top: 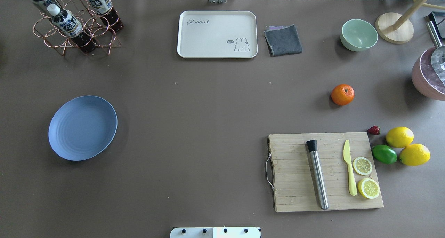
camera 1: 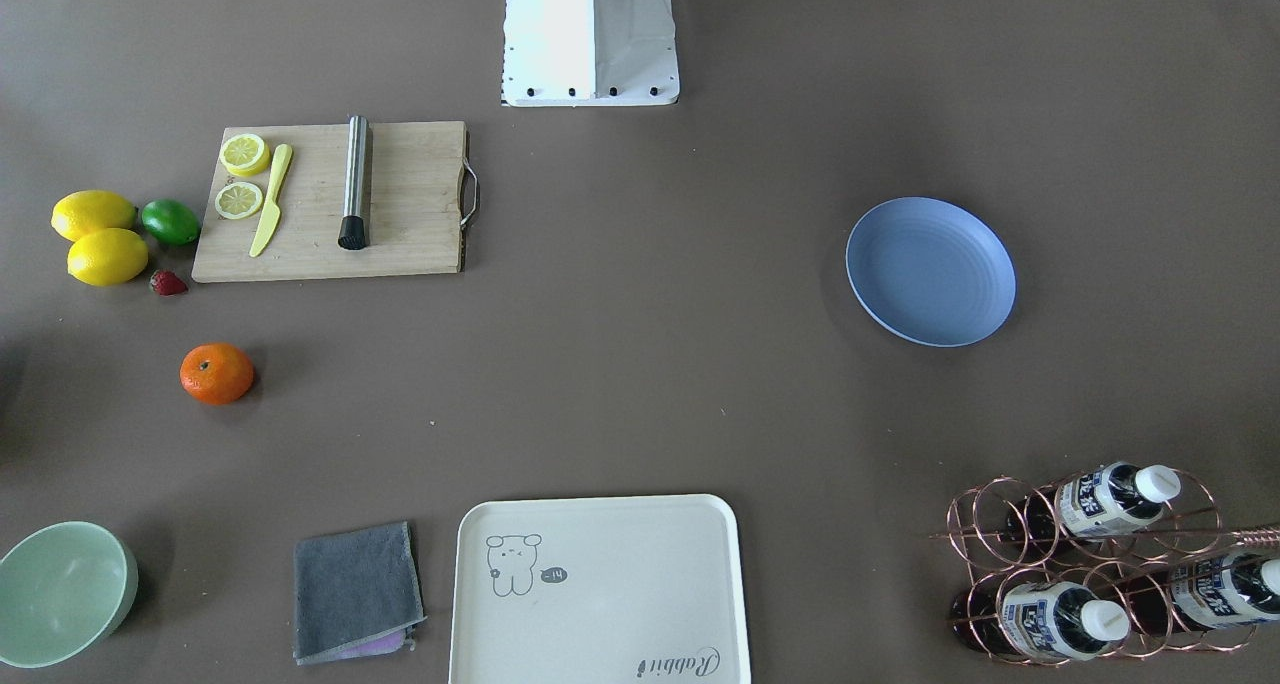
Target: Pick orange to plate
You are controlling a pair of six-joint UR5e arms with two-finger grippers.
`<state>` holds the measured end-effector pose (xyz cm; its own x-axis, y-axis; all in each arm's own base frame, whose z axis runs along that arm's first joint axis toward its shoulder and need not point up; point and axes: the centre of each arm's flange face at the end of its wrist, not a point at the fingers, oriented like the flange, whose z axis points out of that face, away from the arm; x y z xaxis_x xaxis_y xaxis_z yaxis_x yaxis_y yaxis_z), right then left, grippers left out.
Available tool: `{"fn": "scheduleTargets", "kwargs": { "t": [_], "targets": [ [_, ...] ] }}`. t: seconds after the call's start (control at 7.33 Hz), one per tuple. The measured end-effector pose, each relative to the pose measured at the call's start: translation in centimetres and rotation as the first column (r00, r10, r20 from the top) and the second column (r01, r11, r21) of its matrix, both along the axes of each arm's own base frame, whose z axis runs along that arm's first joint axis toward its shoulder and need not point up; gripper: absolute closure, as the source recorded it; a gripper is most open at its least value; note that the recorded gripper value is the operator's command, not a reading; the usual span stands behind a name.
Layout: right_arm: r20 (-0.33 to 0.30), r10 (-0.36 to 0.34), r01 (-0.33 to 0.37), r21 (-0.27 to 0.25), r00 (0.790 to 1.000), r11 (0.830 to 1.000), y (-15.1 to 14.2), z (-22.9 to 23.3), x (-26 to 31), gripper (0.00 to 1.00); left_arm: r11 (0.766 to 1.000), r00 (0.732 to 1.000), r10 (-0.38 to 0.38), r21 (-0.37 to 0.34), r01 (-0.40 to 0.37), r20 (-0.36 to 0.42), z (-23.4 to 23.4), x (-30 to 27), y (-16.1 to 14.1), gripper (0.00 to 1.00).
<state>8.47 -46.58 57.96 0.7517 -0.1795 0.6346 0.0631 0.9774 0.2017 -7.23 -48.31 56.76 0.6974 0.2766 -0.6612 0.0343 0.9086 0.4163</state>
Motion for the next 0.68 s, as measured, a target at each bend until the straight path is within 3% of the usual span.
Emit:
{"fn": "scheduleTargets", "kwargs": {
  "t": [0.27,0.68],
  "targets": [
    [0.032,0.057,-0.055,-0.041,0.998,0.998,-2.1,-4.9,-4.7,0.00,1.000,0.999,0.012,0.000,-0.012,-0.052,-0.7,4.7,-0.8,0.02],
    [0.063,0.154,-0.145,-0.128,0.986,0.981,-3.6,-9.5,-13.2,0.00,0.996,0.987,0.014,-0.085,-0.028,-0.160,-1.4,13.9,0.1,0.03]
  ]
}}
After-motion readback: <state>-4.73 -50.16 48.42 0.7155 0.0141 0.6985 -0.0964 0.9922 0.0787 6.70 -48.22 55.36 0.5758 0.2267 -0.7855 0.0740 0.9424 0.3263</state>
